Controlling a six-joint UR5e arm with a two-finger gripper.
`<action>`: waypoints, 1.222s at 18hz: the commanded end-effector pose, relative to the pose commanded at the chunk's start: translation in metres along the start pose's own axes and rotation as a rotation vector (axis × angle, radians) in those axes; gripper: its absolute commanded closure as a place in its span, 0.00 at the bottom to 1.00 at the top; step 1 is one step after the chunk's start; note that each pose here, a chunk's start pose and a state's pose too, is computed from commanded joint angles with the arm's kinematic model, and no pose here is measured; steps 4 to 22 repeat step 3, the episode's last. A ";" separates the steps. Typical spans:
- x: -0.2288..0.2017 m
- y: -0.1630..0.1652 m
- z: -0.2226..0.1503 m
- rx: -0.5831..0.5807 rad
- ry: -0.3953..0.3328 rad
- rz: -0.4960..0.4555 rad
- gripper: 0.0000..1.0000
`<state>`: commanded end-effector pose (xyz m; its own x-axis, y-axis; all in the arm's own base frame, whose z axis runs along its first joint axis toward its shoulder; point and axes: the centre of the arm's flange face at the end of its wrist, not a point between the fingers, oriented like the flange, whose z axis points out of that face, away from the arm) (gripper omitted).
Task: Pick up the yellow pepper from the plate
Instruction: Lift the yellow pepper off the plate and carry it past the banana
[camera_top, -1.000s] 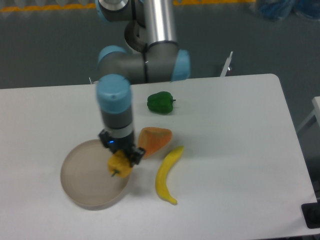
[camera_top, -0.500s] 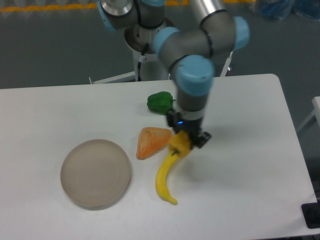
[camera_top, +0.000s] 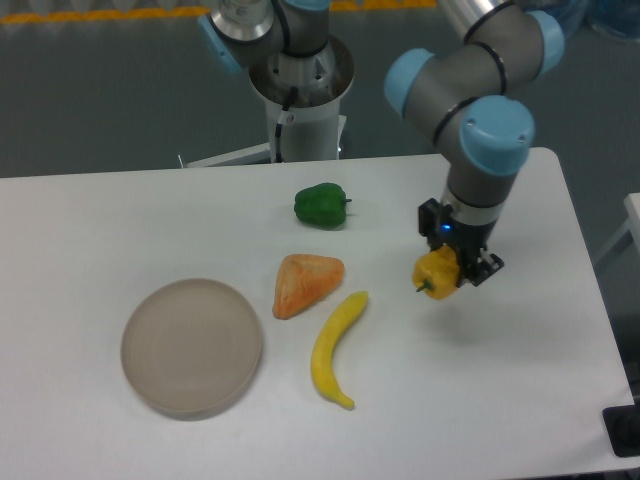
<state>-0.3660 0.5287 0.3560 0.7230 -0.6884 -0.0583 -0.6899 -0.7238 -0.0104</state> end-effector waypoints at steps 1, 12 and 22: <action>-0.001 0.000 0.002 0.000 0.002 0.000 0.91; -0.002 0.000 0.001 0.000 0.000 0.000 0.91; -0.002 0.000 0.001 0.000 0.000 0.000 0.91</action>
